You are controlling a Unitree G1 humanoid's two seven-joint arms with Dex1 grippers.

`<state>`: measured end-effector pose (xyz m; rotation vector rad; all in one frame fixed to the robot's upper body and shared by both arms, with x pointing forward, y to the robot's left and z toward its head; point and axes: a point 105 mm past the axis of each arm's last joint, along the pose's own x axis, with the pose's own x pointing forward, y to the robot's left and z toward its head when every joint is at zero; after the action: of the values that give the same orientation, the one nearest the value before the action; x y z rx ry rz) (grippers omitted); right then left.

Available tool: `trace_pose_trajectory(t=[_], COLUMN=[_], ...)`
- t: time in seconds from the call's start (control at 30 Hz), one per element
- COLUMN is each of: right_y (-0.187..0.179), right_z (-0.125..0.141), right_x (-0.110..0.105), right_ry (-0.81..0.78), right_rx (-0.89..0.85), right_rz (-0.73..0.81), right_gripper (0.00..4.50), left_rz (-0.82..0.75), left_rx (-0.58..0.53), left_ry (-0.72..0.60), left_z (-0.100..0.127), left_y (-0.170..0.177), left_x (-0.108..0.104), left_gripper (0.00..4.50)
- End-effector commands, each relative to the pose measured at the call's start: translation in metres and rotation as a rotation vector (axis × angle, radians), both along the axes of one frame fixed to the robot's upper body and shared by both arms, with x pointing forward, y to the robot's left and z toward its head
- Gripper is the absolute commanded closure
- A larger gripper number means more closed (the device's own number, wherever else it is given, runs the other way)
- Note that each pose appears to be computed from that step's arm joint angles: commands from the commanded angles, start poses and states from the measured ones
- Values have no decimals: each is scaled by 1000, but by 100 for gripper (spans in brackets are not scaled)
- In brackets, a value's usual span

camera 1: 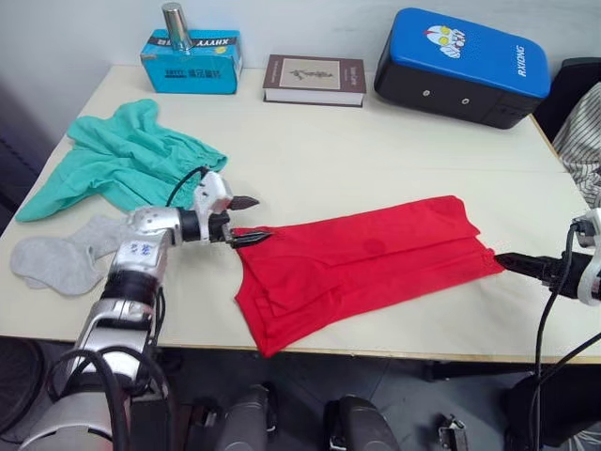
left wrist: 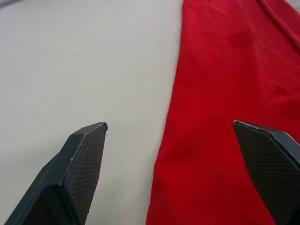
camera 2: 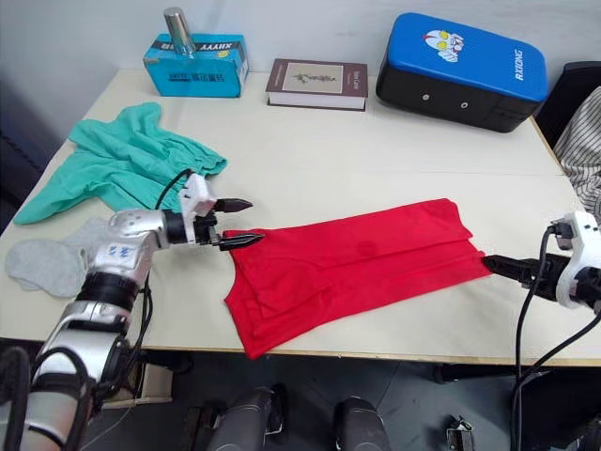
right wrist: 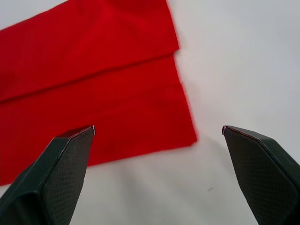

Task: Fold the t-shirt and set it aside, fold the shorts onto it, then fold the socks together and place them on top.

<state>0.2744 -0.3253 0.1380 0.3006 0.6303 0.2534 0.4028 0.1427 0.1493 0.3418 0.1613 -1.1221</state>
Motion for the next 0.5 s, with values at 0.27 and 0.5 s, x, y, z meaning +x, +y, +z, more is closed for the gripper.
trace_pose_trajectory(t=[0.27,0.5], right_y=[47,66], right_z=[-29,-36], right_x=[19,48], right_ry=[24,-53], right_rx=[69,65], right_rz=[-9,2], right_gripper=[6,166], left_rz=[-42,-73], left_rx=[69,25], left_ry=[141,263], left_z=[-16,-36], left_y=[-8,-10], left_x=[2,-10], left_gripper=[0,147])
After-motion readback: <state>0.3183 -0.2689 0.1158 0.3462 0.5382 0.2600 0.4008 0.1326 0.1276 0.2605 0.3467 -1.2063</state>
